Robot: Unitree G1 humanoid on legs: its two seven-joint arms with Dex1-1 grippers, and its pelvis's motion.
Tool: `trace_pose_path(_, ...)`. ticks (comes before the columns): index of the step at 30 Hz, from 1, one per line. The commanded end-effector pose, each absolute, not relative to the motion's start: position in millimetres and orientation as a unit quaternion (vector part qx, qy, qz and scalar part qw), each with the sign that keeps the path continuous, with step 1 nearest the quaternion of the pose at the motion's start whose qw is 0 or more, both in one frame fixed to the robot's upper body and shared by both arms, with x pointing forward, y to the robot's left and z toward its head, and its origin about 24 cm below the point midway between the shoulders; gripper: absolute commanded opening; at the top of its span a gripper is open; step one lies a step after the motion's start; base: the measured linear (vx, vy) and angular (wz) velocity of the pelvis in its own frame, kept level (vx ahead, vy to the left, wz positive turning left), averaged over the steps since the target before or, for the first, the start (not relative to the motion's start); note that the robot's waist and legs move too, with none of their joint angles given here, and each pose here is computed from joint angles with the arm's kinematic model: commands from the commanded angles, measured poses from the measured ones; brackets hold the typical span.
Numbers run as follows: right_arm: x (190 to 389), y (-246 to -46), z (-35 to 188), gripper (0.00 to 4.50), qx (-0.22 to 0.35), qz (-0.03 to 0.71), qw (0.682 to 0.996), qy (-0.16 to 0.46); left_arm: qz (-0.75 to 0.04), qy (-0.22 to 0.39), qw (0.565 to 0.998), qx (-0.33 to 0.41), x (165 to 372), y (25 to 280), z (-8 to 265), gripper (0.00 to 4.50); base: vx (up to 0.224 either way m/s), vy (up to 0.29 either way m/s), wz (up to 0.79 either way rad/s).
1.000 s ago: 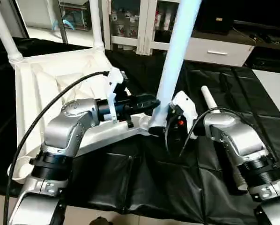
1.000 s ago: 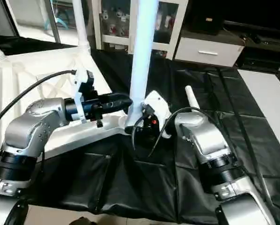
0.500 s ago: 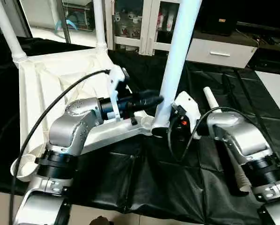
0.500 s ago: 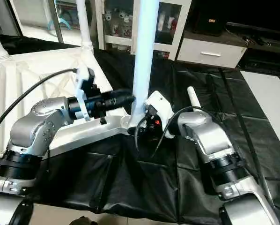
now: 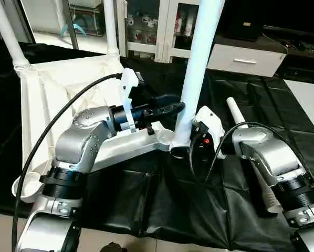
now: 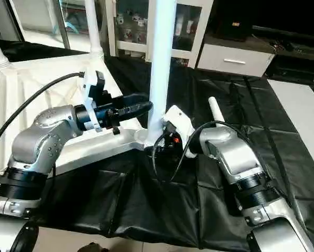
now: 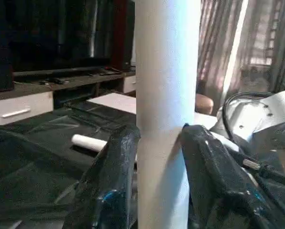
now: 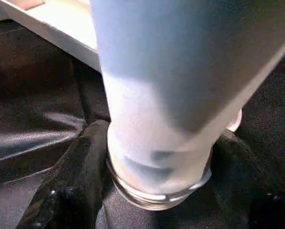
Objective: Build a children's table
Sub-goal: Insert table leg to table base
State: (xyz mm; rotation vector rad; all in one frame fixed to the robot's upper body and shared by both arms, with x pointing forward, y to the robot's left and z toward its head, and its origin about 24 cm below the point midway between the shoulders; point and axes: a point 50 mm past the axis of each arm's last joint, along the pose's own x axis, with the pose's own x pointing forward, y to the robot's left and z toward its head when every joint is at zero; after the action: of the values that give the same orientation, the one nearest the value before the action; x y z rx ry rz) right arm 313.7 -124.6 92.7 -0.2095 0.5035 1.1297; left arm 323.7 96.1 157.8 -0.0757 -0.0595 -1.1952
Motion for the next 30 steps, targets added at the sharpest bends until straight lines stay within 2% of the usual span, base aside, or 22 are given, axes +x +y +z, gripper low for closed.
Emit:
trace_pose_path(1, 306.6, -105.1, 99, 2.71, -0.114, 0.578, 0.781, 0.21, -0.536, -0.022, 0.844, -0.023, 331, 92, 159, 2.01, 0.0, 0.0, 0.0)
trace_pose_path(2, 306.6, -105.1, 99, 2.71, -0.114, 0.577, 0.781, 0.21, -0.537, -0.022, 0.843, -0.024, 331, 92, 159, 2.01, 0.0, 0.0, 0.0)
trace_pose_path(5, 306.8, -106.4, 97, 2.71, -0.117, 0.575, 0.781, 0.213, -0.603, -0.011, 0.793, -0.08, 315, 87, 163, 2.02, 0.0, 0.0, 0.0)
trace_pose_path(8, 307.0, -106.5, 97, 2.71, -0.119, 0.576, 0.78, 0.213, -0.635, 0.01, 0.765, -0.105, 306, 84, 160, 2.02, 0.0, 0.0, 0.0)
trace_pose_path(11, 306.9, -105.5, 97, 2.71, -0.12, 0.577, 0.78, 0.213, -0.642, 0.015, 0.759, -0.108, 305, 83, 158, 2.02, 0.0, 0.0, 0.0)
trace_pose_path(18, 306.7, -104.5, 97, 2.71, -0.122, 0.579, 0.778, 0.211, -0.607, 0.008, 0.793, -0.054, 315, 86, 155, 2.02, 0.0, 0.0, 0.0)
trace_pose_path(20, 306.5, -104.5, 97, 2.71, -0.122, 0.58, 0.777, 0.211, -0.616, 0.004, 0.787, -0.046, 313, 85, 156, 2.02, 0.0, 0.0, 0.0)
trace_pose_path(21, 306.2, -104.5, 98, 2.71, -0.116, 0.581, 0.777, 0.21, -0.638, 0.005, 0.768, -0.05, 307, 84, 158, 2.02, 0.0, 0.0, 0.0)
trace_pose_path(24, 306.2, -106.2, 98, 2.71, -0.116, 0.58, 0.779, 0.211, -0.673, 0.026, 0.733, -0.093, 298, 82, 162, 2.02, 0.0, 0.0, 0.0)
trace_pose_path(26, 306.2, -107.6, 97, 2.71, -0.122, 0.577, 0.78, 0.211, -0.67, 0.028, 0.736, -0.093, 299, 81, 162, 2.37, 0.0, 0.0, 0.0)
trace_pose_path(29, 305.5, -107.8, 97, 2.7, -0.123, 0.577, 0.779, 0.212, -0.668, 0.029, 0.739, -0.081, 299, 81, 160, 2.44, 0.0, 0.0, 0.0)
trace_pose_path(30, 304.9, -107.7, 96, 2.7, -0.129, 0.577, 0.778, 0.212, -0.657, 0.024, 0.751, -0.055, 302, 80, 157, 2.48, 0.0, 0.0, 0.0)
